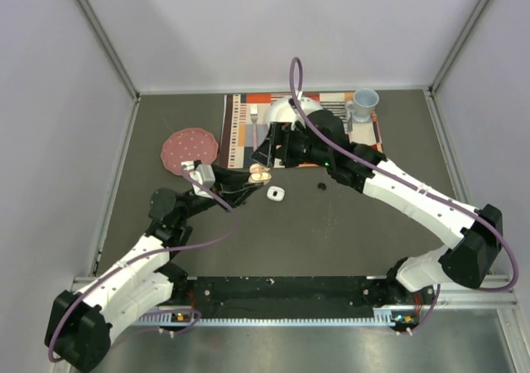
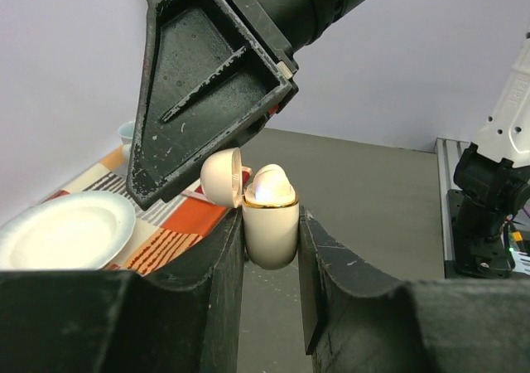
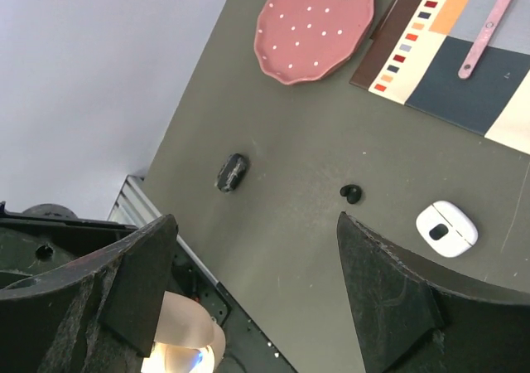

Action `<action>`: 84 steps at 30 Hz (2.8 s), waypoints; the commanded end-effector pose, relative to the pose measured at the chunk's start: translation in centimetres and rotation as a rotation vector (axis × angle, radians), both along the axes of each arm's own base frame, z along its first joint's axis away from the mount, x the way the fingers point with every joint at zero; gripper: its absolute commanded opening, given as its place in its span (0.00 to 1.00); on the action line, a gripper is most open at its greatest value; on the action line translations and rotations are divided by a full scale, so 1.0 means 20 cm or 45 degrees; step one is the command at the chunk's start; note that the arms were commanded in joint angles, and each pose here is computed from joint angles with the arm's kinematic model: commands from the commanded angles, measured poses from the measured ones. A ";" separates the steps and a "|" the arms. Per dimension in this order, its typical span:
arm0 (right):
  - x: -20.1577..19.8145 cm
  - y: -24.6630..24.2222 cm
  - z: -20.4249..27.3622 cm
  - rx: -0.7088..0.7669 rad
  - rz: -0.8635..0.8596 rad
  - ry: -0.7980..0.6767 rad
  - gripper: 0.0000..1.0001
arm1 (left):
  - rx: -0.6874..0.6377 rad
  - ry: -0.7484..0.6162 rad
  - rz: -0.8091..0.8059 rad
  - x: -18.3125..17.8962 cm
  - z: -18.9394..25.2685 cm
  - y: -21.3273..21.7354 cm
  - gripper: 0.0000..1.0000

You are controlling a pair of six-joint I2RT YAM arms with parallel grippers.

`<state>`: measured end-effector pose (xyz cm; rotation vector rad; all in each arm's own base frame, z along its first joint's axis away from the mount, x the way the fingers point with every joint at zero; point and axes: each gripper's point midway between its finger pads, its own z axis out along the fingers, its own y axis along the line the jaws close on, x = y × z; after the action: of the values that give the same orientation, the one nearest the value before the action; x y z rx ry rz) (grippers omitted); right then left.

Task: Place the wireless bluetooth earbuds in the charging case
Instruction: Close the charging case with the earbuds, then place the charging case with the earbuds at the center of the board.

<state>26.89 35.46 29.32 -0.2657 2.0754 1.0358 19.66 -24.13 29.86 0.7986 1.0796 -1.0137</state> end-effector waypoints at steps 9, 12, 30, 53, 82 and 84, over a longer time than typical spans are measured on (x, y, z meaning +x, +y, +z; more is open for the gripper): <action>-0.07 -0.06 -0.05 -0.004 0.009 0.015 0.78 | -0.069 0.026 0.022 0.06 0.13 -0.02 0.00; -0.07 -0.11 -0.05 -0.021 -0.035 -0.020 0.78 | -0.066 0.067 0.061 0.09 0.12 -0.01 0.00; 0.12 -0.69 0.03 -0.068 -0.738 -0.215 0.87 | 0.292 0.922 0.071 0.35 -0.43 -0.18 0.00; 0.10 -0.91 0.01 -0.036 -0.913 -0.236 0.88 | 0.485 1.510 -0.194 0.32 -0.91 -0.65 0.00; 0.10 -0.91 0.02 -0.017 -0.911 -0.230 0.88 | 0.566 1.709 0.056 0.42 -1.33 -0.69 0.36; 0.10 -0.91 0.02 -0.015 -0.911 -0.225 0.88 | 0.579 1.698 0.065 0.42 -1.34 -0.68 0.38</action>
<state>28.81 17.52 28.97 0.3238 1.8226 0.5125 27.75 -38.23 3.78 0.3285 2.4948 -1.3525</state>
